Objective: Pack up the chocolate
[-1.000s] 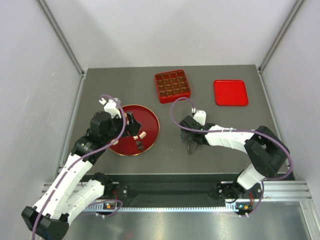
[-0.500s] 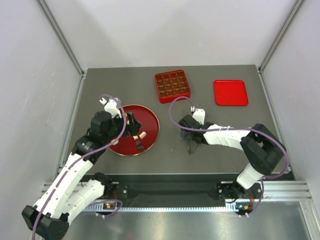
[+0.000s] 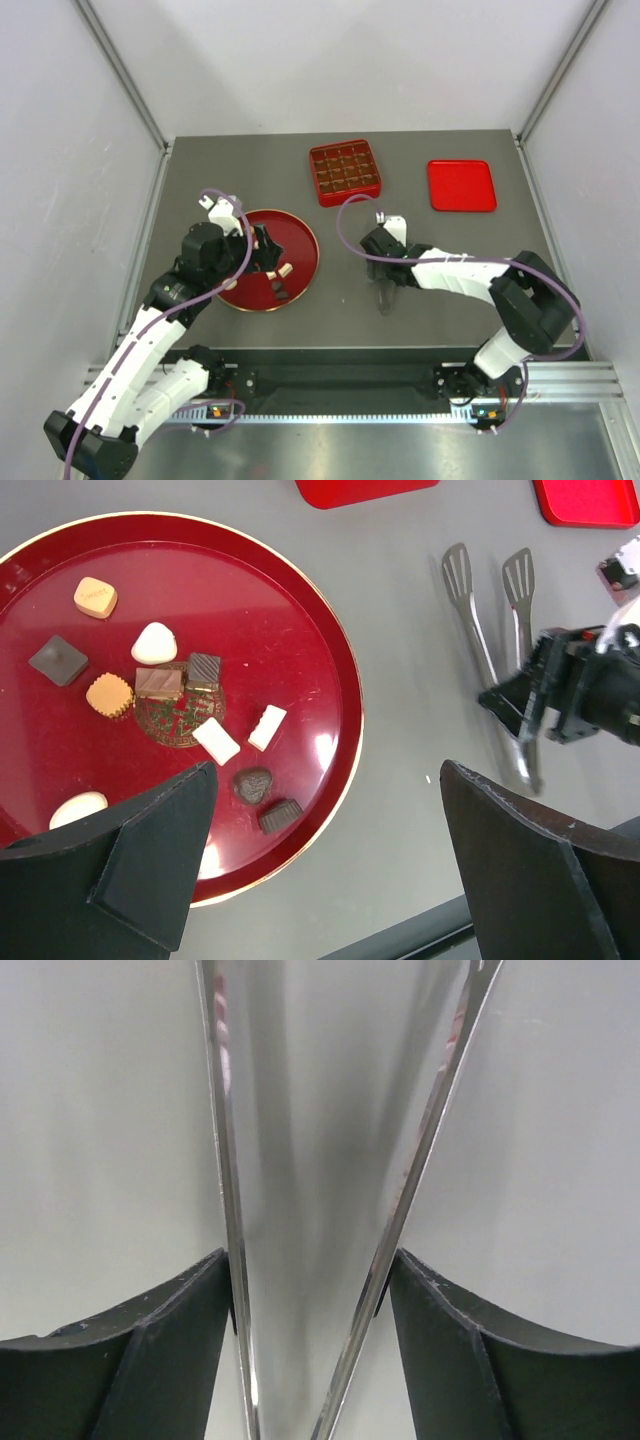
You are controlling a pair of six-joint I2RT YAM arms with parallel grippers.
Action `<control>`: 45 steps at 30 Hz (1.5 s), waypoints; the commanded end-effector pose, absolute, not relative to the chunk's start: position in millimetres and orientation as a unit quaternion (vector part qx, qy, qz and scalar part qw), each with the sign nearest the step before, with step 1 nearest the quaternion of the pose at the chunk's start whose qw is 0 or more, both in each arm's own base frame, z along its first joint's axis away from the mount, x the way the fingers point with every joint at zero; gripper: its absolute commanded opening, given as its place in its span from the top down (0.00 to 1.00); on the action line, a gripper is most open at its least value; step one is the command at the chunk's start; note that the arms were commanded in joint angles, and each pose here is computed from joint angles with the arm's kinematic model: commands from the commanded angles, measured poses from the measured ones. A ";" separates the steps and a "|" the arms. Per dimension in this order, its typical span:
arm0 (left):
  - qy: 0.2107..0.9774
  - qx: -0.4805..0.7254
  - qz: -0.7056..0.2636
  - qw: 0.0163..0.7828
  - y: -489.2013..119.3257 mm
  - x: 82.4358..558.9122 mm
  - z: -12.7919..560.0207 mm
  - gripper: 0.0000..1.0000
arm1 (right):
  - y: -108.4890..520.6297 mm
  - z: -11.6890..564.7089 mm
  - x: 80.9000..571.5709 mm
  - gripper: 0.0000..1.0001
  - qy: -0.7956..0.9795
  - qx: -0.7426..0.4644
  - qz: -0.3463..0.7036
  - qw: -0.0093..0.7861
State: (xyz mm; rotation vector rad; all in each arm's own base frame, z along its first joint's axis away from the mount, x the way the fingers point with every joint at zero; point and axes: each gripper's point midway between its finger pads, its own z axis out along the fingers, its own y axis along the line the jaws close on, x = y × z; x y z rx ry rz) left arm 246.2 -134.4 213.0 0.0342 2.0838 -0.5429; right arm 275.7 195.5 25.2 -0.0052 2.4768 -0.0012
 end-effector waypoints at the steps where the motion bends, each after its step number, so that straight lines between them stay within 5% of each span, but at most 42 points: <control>1: 0.838 0.019 -0.221 0.499 -133.5 250.6 225.2 0.02 | 203.8 70.9 276.0 0.38 0.939 -0.062 0.034 0.337; 12: 0.838 0.020 -0.223 0.499 -134.8 251.9 224.1 0.02 | 204.6 151.1 262.0 0.43 0.922 -0.122 0.078 0.358; 22: 0.839 0.018 -0.221 0.497 -134.7 253.0 222.8 0.02 | 218.9 168.7 258.1 0.48 0.917 -0.137 0.116 0.357; 29: 0.837 -0.018 -0.205 0.506 -124.7 258.1 227.5 0.04 | 269.8 192.8 253.8 0.51 0.878 -0.195 0.182 0.398; 45: 0.875 -0.174 -0.214 0.398 -82.8 291.2 203.7 0.09 | 367.3 183.4 220.0 0.50 0.786 -0.353 0.229 0.453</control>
